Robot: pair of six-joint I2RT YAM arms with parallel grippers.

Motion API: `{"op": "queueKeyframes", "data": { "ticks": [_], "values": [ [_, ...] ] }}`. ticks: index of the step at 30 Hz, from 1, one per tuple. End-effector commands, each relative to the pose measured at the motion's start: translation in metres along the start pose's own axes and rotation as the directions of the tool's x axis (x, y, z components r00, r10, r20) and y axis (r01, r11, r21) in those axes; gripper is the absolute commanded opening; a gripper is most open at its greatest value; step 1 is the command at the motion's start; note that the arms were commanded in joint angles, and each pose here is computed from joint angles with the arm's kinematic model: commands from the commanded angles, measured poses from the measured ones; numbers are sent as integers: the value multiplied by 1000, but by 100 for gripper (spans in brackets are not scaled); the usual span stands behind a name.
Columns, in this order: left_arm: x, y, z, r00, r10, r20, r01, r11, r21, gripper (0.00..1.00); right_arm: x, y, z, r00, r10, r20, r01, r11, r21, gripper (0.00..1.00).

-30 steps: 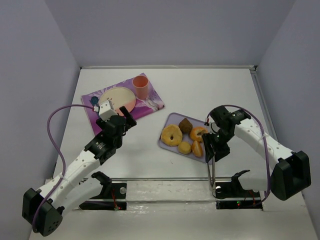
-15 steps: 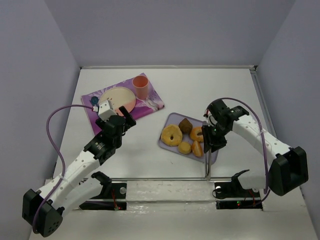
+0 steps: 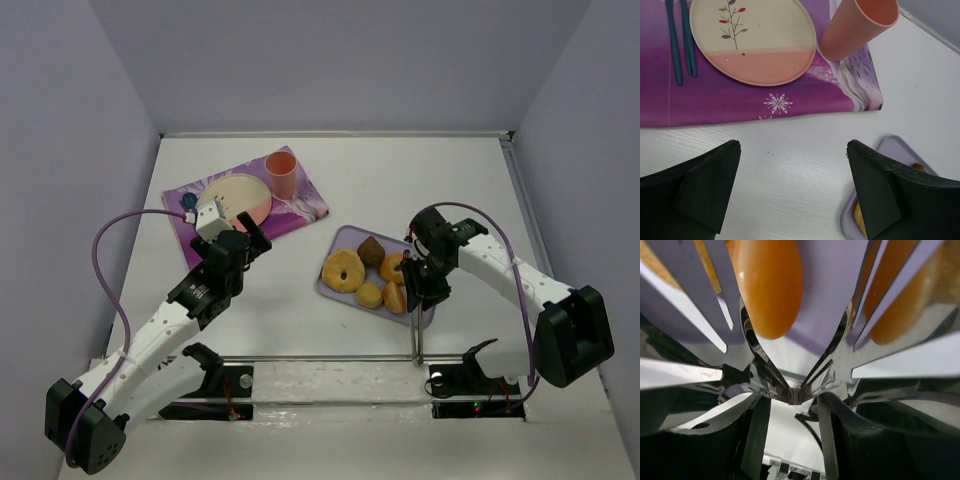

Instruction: Place the bread

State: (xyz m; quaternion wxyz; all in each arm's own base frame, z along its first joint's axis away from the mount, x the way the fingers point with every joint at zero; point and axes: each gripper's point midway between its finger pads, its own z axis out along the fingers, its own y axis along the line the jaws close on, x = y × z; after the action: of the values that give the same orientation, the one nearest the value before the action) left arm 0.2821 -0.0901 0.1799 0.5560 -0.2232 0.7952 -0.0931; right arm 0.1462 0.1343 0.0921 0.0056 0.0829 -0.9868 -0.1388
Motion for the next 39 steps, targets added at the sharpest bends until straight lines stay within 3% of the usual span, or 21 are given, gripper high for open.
{"op": "queueKeyframes", "data": {
  "ticks": [1,5,17,26,32,34,39],
  "values": [
    [-17,-8,1,999,-26,44,26,1000,11,99,-35,-17,4,979,35,199,-63,989,134,47],
    [-18,-8,0,998,-32,47,32,999,17,99,-46,-18,6,963,58,262,-100,984,150,47],
    [-19,-4,-3,998,-39,53,39,999,15,99,-45,-14,33,980,30,196,-65,983,171,51],
    [-21,-4,-4,997,-47,58,46,999,16,99,-22,-14,10,976,44,213,-81,983,167,51],
    [-20,-4,-3,998,-44,54,43,999,16,99,-6,1,-3,973,33,230,-47,997,57,45],
    [-20,-4,-3,998,-44,54,43,999,16,99,11,16,-2,988,25,153,-19,999,-35,46],
    [-20,-4,-4,997,-47,53,46,999,17,99,56,29,-4,1000,-21,19,22,999,-40,47]
  ]
}}
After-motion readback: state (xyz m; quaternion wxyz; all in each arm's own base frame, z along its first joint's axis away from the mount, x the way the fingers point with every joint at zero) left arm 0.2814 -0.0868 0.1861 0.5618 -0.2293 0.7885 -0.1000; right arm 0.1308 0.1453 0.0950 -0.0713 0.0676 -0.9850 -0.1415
